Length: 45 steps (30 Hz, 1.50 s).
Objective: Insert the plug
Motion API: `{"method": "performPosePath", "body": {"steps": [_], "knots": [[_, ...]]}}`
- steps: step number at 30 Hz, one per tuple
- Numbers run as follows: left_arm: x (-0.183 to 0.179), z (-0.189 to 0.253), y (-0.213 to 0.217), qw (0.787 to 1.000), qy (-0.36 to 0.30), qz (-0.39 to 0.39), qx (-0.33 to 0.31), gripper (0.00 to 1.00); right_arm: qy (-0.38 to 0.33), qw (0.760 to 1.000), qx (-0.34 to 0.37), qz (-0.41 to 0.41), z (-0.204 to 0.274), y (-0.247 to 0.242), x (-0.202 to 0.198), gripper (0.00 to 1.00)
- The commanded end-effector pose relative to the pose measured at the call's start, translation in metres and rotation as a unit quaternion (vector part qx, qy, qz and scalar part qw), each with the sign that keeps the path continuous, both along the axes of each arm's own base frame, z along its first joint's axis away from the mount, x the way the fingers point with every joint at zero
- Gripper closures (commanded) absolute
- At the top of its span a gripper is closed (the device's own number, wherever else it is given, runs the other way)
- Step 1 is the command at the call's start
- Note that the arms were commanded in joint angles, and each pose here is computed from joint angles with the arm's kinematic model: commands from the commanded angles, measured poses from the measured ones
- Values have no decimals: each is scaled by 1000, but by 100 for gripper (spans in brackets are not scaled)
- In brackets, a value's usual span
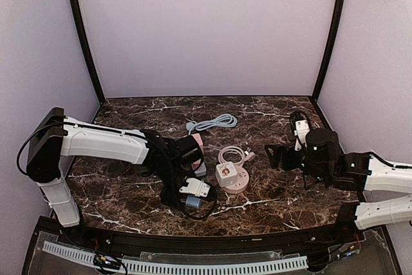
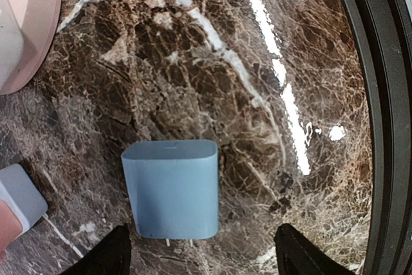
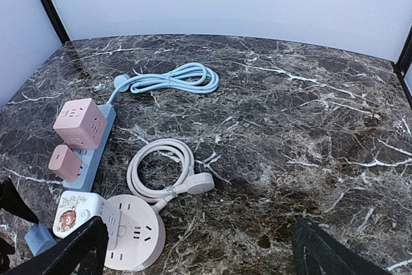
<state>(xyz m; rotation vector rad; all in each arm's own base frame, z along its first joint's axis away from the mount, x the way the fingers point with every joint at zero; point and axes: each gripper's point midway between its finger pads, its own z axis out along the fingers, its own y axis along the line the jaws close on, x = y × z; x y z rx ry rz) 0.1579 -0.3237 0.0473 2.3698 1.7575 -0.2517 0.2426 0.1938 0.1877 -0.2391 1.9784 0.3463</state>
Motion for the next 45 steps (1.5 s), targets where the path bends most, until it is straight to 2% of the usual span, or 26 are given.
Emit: {"method": "performPosePath", "body": {"steps": [1, 13, 18, 21, 27, 33, 45], "knots": [[-2, -3, -7, 999, 7, -29, -14, 24, -9, 1000, 11, 4, 4, 1, 1, 1], [9, -18, -10, 999, -15, -34, -5, 33, -8, 1000, 10, 6, 2, 3, 1, 1], [11, -23, -13, 999, -22, -34, -12, 54, -7, 1000, 10, 6, 2, 3, 2, 1], [10, -27, -11, 999, -21, -35, -11, 58, -7, 1000, 10, 5, 2, 3, 2, 2], [9, -29, -9, 999, -18, -29, -12, 73, -7, 1000, 10, 7, 1, 3, 1, 1], [11, -22, -13, 999, -23, -19, -33, 79, -6, 1000, 10, 6, 1, 4, 2, 1], [19, 7, -38, 991, -47, 13, -126, 85, 11, 1000, 16, 20, -4, 14, 2, 1]]}}
